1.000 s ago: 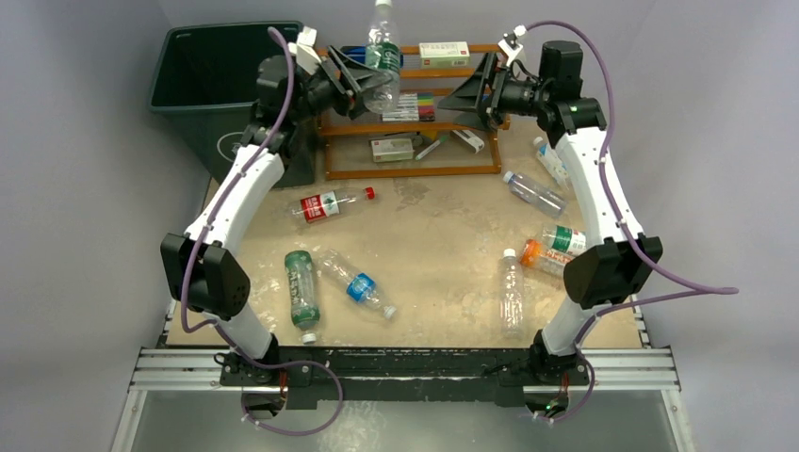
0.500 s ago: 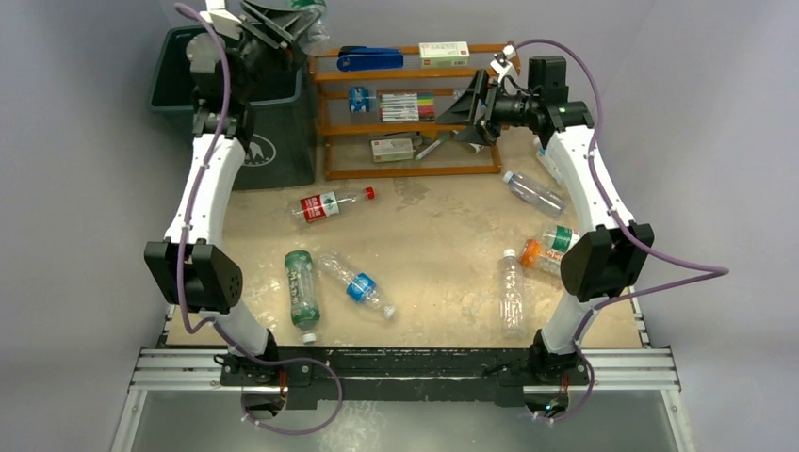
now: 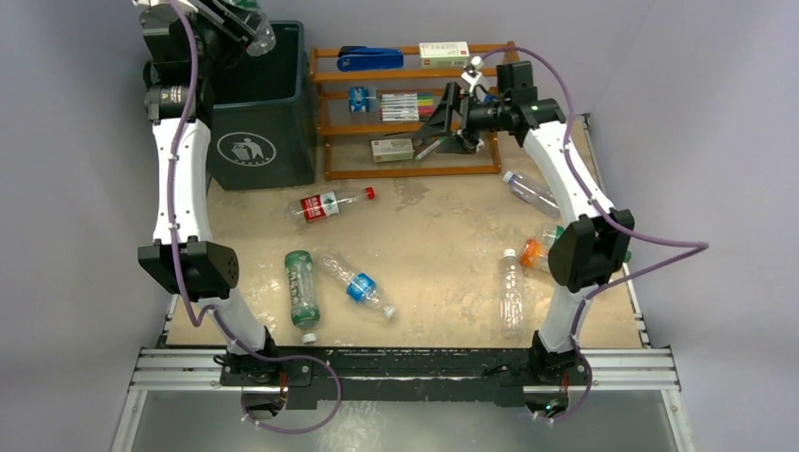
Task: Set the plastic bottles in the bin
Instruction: Place the plastic bottle in the trash bin.
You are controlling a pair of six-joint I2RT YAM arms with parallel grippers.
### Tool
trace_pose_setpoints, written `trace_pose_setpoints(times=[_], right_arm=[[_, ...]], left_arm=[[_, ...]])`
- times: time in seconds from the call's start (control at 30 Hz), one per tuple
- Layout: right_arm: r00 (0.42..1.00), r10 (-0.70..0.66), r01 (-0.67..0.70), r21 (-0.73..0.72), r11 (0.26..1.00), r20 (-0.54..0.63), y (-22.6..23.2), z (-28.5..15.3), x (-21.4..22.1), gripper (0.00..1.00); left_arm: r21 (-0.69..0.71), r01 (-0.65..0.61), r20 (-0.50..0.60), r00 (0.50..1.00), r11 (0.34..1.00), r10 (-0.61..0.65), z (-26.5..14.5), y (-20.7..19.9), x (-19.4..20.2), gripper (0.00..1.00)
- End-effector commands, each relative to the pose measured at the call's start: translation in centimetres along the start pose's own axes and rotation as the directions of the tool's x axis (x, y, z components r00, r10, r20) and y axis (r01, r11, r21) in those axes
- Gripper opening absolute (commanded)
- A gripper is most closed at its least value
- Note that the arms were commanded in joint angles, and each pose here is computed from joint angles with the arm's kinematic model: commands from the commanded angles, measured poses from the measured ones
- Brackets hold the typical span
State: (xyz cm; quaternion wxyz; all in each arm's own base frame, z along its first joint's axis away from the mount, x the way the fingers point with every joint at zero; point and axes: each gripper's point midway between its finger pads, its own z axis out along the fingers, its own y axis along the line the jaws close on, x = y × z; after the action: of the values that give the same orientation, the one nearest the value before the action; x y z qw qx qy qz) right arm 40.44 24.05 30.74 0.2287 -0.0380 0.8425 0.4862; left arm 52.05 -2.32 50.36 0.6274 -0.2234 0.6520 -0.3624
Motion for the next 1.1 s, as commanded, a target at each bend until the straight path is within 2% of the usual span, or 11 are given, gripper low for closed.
trace_pose_setpoints(times=[0.0,0.27,0.47,0.73,1.07], right_arm=[[0.999,-0.045,0.045,0.021,0.999,-0.016,0.2,2.0,-0.2,0.99],[0.999,0.014,-0.011,0.097,0.995,-0.029,-4.7,6.4,-0.8,0.93],[0.995,0.075,-0.074,0.013,0.997,-0.073,-4.6,10.7,0.6,0.87],[0.988,0.114,-0.114,0.009,0.993,-0.105,-5.4,15.9,2.1,0.81],[0.982,0.185,-0.184,0.036,0.982,-0.033,-7.6,20.5,1.6,0.77]], left_arm=[[-0.218,-0.187,-0.032,0.982,0.958,0.185,-0.7,5.2,0.7,0.52],[-0.383,-0.281,-0.095,0.959,0.880,0.266,-1.2,10.9,1.9,0.53],[-0.445,-0.273,-0.125,0.962,0.853,0.243,-0.9,13.3,2.7,0.53],[-0.498,-0.251,-0.144,0.968,0.830,0.207,-0.9,15.1,3.4,0.54],[-0.523,-0.200,-0.111,0.980,0.829,0.167,-0.6,16.0,2.7,0.54]])
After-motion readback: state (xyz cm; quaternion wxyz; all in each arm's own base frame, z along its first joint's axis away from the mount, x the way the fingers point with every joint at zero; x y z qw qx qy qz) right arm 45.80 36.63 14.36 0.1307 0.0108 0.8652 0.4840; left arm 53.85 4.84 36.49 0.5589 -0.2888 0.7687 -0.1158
